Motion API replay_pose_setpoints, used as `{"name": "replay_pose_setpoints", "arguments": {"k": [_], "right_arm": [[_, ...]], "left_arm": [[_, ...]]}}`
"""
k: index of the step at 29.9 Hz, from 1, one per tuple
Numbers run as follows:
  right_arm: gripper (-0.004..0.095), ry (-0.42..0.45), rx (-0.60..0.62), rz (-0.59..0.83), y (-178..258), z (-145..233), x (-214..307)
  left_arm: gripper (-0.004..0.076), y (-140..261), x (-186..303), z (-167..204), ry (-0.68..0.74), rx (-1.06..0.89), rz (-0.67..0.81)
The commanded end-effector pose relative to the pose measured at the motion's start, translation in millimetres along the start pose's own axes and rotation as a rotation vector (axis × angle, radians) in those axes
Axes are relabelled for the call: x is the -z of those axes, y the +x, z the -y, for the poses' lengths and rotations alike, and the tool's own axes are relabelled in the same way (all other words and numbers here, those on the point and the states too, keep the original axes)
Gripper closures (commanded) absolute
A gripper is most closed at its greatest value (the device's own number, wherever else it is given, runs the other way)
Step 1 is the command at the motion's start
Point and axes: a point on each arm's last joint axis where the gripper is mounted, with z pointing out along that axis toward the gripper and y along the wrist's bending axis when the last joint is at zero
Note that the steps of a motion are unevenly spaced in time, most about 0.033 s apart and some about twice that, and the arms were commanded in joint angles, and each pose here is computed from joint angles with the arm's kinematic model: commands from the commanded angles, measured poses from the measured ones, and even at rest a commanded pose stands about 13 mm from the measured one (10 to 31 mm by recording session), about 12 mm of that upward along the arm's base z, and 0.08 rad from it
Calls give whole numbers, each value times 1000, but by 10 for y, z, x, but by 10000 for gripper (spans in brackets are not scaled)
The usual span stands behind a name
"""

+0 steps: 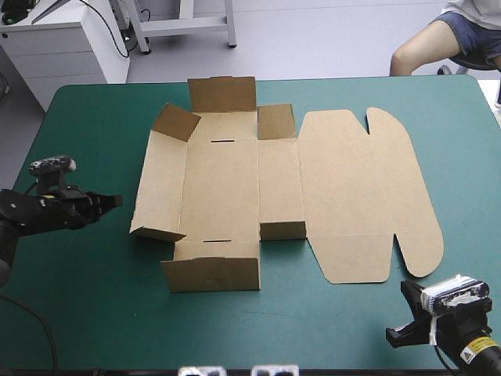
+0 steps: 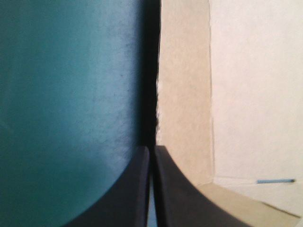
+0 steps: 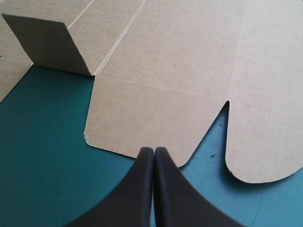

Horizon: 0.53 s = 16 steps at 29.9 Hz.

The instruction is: Fold the box

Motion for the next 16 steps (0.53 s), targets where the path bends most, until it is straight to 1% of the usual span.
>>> {"name": "replay_pose_setpoints", "arguments": {"k": [1, 3, 6, 9, 11, 13, 15, 16], "right_arm": [[928, 4, 5, 88, -147, 0, 43], [928, 4, 5, 88, -147, 0, 43], [928, 4, 5, 88, -147, 0, 43], [928, 4, 5, 88, -147, 0, 43], [928, 4, 5, 88, -147, 0, 43], [928, 4, 5, 88, -147, 0, 43], [928, 4, 5, 88, -147, 0, 43], [928, 4, 5, 88, -147, 0, 43]], "left_arm": [[707, -292, 97, -105, 187, 106, 84], [707, -367, 41, -196, 282, 143, 16], [710, -463, -136, -320, 367, 173, -103], [710, -532, -272, -375, 435, 211, -139], [708, -533, -343, -417, 440, 223, -149], [696, -528, -383, -448, 434, 177, -143], [657, -518, -407, -468, 426, 159, -150], [624, -519, -414, -473, 424, 166, -150]]}}
